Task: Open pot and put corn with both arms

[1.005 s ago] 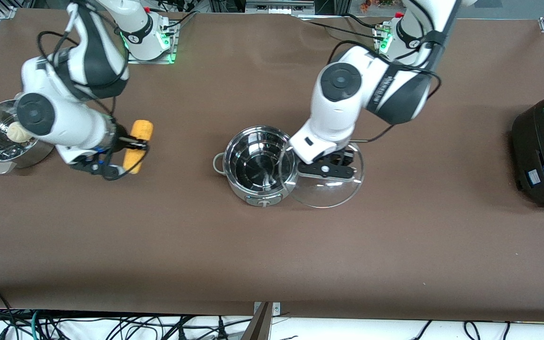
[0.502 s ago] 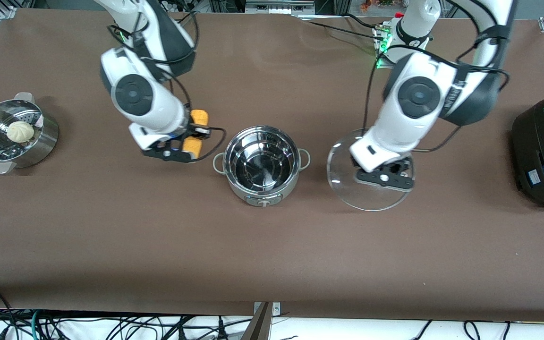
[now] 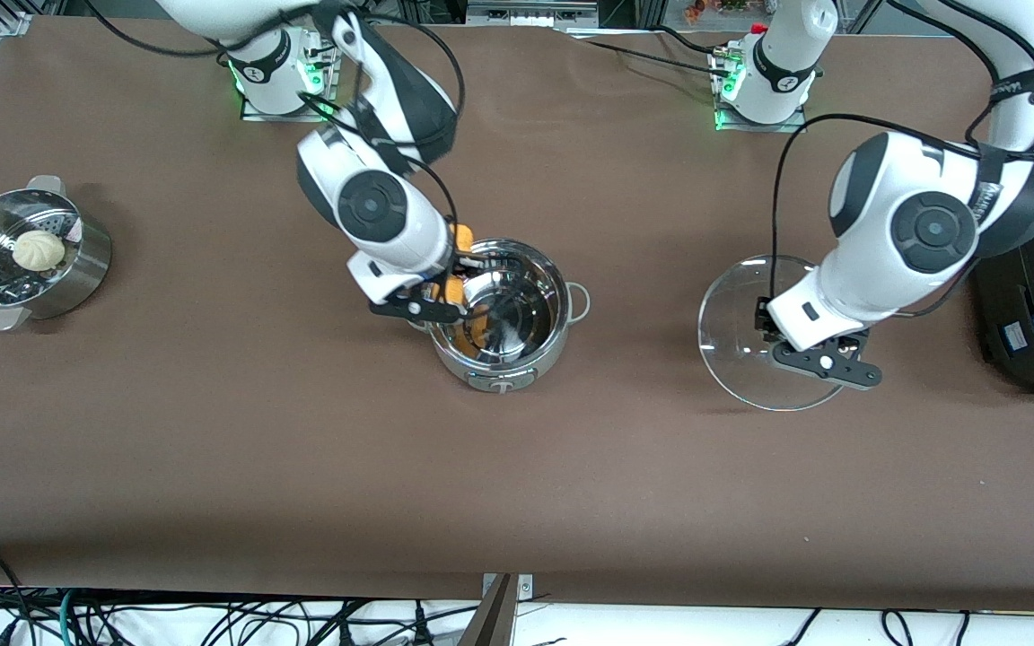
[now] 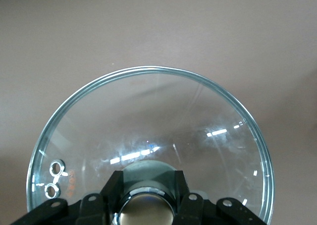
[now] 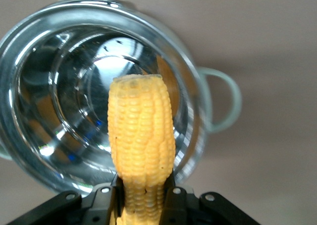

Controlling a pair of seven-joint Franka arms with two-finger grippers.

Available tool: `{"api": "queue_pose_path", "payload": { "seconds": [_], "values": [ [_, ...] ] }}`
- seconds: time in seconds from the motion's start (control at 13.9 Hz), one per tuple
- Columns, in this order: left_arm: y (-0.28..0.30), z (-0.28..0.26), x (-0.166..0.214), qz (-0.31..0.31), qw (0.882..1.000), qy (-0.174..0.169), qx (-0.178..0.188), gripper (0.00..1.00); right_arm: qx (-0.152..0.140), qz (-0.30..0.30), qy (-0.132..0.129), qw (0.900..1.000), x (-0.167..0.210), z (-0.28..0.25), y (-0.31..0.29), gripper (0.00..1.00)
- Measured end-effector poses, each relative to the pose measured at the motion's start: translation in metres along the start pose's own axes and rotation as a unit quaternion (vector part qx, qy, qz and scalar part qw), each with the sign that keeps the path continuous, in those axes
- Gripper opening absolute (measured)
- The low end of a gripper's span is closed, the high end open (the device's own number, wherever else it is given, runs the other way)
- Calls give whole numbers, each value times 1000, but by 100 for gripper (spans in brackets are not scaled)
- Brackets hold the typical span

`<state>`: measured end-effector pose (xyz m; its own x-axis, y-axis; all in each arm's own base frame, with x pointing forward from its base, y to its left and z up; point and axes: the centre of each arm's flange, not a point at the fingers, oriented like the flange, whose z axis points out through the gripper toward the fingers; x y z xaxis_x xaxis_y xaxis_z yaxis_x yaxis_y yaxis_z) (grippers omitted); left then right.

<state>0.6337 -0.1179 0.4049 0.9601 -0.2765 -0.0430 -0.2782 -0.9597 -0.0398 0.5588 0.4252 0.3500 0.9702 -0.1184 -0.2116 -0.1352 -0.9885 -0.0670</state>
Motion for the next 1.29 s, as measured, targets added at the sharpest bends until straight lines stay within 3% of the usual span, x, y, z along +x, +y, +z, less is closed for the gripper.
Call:
{"api": "queue_pose_path", "payload": {
  "seconds": [0.22,0.57,0.79,1.29],
  "values": [
    [-31,34,-11,-1,1000,5,-4,48,11,-5,5,1000,8,26,-13,33],
    [-37,98,-33,-4,1000,24,-7,48,-4,-16,-7,1000,-3,56,-27,33],
    [-35,130,-45,-5,999,34,-10,48,-9,-9,4,1000,2,69,-28,33],
    [-57,159,-53,-25,999,28,-15,51,-11,-5,4,1000,7,81,-27,29]
  ]
}}
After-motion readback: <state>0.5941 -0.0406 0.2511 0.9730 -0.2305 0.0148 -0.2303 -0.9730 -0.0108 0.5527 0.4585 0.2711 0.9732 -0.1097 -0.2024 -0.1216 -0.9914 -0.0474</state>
